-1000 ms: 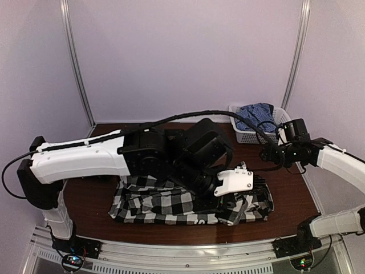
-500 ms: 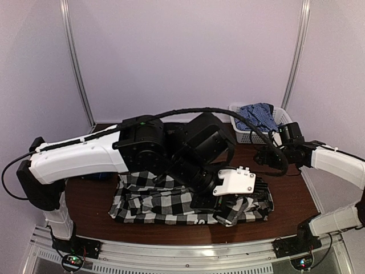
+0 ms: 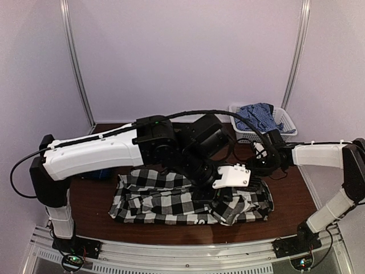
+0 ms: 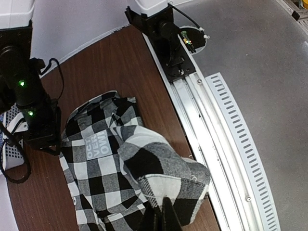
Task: Fold and stack the long sleeve shirts
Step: Adjust the sleeve of the rectangle-folded shirt.
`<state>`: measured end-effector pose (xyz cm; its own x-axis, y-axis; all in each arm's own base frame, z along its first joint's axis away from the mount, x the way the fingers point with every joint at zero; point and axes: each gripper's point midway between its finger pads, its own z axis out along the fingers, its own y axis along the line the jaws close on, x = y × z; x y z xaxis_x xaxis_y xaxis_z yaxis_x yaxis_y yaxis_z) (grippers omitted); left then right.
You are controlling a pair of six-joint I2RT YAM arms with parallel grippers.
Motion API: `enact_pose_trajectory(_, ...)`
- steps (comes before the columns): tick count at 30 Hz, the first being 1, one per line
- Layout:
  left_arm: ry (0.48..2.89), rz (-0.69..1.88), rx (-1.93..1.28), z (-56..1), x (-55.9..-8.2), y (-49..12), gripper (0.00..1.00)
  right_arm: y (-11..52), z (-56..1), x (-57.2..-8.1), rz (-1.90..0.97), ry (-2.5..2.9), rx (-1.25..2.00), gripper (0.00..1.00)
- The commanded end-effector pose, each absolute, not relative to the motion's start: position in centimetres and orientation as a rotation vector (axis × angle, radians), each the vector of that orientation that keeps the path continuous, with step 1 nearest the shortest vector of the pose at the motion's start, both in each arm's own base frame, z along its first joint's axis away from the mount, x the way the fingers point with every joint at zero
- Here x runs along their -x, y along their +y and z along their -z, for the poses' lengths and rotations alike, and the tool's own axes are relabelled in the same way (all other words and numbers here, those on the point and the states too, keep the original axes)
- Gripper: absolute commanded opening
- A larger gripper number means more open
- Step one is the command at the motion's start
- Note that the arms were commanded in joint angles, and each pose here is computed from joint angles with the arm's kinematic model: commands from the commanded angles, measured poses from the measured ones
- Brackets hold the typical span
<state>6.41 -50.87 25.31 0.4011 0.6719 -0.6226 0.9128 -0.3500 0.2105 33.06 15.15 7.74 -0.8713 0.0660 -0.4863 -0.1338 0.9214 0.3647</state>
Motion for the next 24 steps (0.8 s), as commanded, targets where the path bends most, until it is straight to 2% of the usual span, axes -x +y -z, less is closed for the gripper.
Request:
enact_pose_trajectory(1, 1.41, 0.705, -2.067, -24.4, -10.5, -50.8, 0.0, 14.8, -6.2, -33.1, -0.464, 2.59, 0.077, 0.43)
enact_pose_trajectory(7, 1.489, 0.799, -2.009, -23.1, -14.5, -49.5, 0.0, 13.2, -2.7, -31.3, -0.381, 2.669, 0.024, 0.39)
enact_pose_trajectory(14, 1.536, 0.884, -1.911, -23.1, -18.8, -47.5, 0.0, 11.7, -1.2, -30.1, -0.288, 2.703, -0.019, 0.38)
enact_pose_trajectory(24, 1.667, 1.015, -1.733, -22.1, -24.1, -45.1, 0.0, 11.8, -5.1, -31.2, -0.303, 2.609, -0.03, 0.5)
